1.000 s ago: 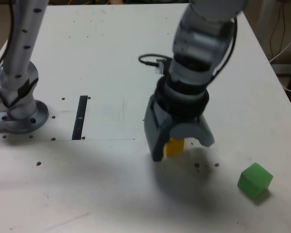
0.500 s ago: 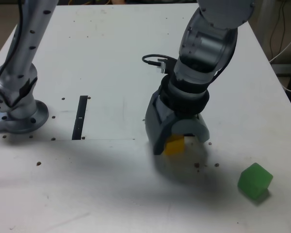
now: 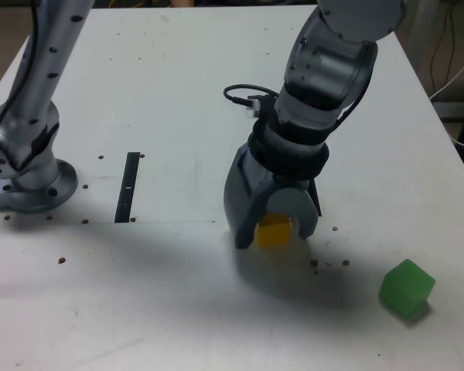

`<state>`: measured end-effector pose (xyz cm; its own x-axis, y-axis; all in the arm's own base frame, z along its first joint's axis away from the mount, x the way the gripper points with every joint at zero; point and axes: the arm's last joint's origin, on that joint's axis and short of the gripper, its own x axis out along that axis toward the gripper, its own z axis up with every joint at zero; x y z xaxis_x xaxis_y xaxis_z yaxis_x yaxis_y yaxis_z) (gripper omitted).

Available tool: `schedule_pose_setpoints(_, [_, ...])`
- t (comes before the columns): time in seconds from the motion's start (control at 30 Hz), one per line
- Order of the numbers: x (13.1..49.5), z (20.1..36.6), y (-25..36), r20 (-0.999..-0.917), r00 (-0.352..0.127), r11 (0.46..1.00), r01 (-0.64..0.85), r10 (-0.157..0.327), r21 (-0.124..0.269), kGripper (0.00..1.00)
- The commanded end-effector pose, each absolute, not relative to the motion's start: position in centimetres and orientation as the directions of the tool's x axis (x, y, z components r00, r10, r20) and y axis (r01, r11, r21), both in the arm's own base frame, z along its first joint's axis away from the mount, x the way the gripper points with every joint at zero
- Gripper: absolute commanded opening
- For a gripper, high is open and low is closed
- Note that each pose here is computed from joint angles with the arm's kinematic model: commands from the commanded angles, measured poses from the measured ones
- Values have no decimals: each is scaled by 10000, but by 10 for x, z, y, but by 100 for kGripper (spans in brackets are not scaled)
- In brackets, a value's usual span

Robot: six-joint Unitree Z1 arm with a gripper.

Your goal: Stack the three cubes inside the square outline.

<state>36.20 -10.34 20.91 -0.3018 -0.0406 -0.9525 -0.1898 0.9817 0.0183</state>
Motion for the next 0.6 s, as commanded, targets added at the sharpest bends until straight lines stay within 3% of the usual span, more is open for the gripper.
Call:
schedule_pose_setpoints(0.0, [365,208,-104,-9573,-2856,9835,-1806,-437,90,37])
schedule_pose_setpoints(0.33, [369,204,-105,-9683,-2445,9860,-1664,-505,-95,25])
schedule_pose_setpoints(0.57, [371,205,-106,-9742,-2166,9903,-1348,-627,-337,23])
